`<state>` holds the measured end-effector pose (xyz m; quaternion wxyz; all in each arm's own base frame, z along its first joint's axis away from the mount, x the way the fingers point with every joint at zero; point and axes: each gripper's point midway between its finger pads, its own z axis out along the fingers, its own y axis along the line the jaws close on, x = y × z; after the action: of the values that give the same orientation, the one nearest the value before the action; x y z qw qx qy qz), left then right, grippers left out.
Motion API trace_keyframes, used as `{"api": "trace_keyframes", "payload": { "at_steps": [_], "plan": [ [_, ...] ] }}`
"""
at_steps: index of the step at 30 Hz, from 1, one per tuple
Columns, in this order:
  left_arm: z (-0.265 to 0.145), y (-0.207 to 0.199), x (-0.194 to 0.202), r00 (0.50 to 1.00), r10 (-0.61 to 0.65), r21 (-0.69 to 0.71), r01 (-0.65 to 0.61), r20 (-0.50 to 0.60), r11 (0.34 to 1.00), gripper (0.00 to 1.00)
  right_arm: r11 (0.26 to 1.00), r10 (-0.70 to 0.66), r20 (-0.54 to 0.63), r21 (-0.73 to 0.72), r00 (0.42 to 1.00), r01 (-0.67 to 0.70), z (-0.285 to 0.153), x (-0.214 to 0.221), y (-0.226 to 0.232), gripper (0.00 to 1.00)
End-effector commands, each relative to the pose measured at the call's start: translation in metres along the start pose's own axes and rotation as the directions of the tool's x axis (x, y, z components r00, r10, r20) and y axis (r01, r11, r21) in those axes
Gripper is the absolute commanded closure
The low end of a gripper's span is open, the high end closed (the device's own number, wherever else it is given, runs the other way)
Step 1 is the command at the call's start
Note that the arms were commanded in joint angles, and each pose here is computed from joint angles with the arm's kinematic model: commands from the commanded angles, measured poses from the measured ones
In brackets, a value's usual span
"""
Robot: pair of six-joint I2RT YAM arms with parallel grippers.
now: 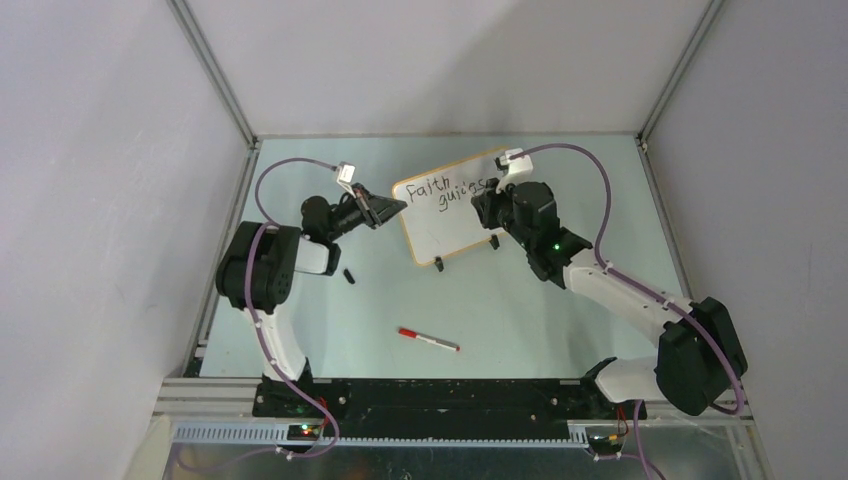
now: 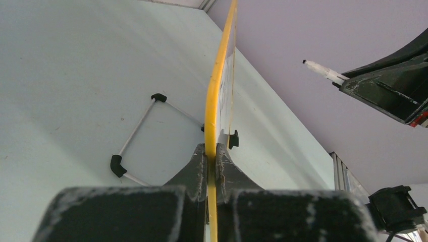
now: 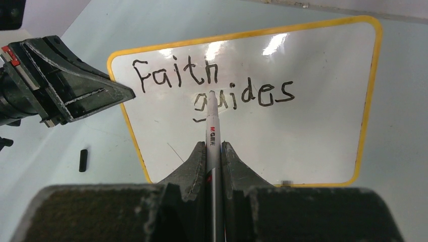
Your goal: Write a sentence on the whiteboard
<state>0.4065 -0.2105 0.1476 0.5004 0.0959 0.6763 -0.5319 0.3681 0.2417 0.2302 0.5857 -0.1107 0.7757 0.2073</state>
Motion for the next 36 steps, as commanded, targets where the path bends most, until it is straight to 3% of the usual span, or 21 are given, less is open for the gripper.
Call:
{"api": "trace_keyframes", "payload": {
  "at_steps": [1,15,36],
  "plan": [
    [0.001,-0.005,0.0,0.999,0.032,0.043,-0.032,-0.018,0.999,1.0,1.0,0.019,0.052,-0.02,0.998,-0.018,-0.008,-0.019,0.003,1.0],
    [0.001,0.003,-0.002,0.999,0.044,-0.012,-0.045,-0.015,0.999,1.0,0.998,0.063,-0.085,0.006,0.994,-0.062,0.005,0.004,-0.002,1.0],
    [0.001,0.008,-0.003,0.999,0.051,-0.044,-0.051,-0.011,0.998,1.0,0.994,0.102,-0.15,0.058,0.983,-0.094,0.015,0.03,-0.003,1.0]
  ]
}}
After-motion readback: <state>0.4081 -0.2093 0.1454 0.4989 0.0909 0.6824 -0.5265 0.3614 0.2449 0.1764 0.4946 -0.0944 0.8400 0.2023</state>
